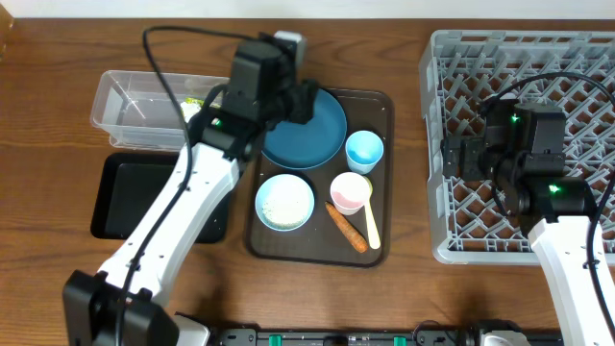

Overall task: Sort waste into correct bins and load items into the dishwasher rack
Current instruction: 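Reach the left gripper to the light-blue cup and grasp its rim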

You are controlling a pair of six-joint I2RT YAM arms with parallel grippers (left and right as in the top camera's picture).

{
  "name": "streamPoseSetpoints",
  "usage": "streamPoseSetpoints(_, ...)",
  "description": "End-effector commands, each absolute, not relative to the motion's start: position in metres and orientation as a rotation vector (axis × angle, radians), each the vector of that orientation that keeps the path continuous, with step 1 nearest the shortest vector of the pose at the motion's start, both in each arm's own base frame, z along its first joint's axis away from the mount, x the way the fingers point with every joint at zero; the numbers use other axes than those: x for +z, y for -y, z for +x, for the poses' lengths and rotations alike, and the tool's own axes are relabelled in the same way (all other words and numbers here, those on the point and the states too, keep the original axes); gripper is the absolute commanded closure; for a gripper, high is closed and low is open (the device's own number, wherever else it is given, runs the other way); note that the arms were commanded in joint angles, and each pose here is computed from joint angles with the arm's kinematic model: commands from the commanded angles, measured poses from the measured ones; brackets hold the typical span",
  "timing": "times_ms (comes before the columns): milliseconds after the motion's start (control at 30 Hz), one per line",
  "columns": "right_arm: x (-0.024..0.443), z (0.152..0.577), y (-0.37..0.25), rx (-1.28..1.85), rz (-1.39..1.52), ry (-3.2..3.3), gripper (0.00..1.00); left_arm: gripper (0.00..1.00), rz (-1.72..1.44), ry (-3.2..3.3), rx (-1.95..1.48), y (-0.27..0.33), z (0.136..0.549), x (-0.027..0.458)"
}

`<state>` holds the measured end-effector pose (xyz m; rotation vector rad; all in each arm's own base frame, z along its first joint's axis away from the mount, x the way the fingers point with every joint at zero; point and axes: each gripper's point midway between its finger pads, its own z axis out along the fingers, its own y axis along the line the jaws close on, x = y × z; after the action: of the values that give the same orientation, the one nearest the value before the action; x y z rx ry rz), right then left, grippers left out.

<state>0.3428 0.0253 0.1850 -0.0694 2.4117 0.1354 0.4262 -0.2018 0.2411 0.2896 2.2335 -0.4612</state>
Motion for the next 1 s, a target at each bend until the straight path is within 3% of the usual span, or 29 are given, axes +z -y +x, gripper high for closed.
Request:
streamPoseSetpoints(0, 0.192, 0.345, -0.03, 0.16, -0.079, -2.397, 0.01, 0.4, 0.329, -2.323, -0.446, 0.217, 0.431, 0.215)
streamPoseSetpoints(200, 0.19, 0.343, -0.03, 0.161, -0.079, -2.407, 0.01, 0.32, 0.432, -2.465, -0.49, 0.248, 0.414, 0.164)
streamPoseSetpoints(400, 0.19, 0.343, -0.03, 0.16, -0.079, -2.408, 0.01, 0.23, 0.472, -2.517, -0.496, 0.265, 0.402, 0.142)
streamPoseSetpoints(800, 0.19, 0.344, -0.03, 0.161, -0.079, -2.407, 0.01, 0.23, 0.516, -2.604, -0.486, 0.277, 0.384, 0.103)
streamPoseSetpoints(967, 0.189, 0.342, -0.03, 0.161, -0.079, -2.413, 0.01, 0.29, 0.519, -2.635, -0.475, 0.278, 0.385, 0.085)
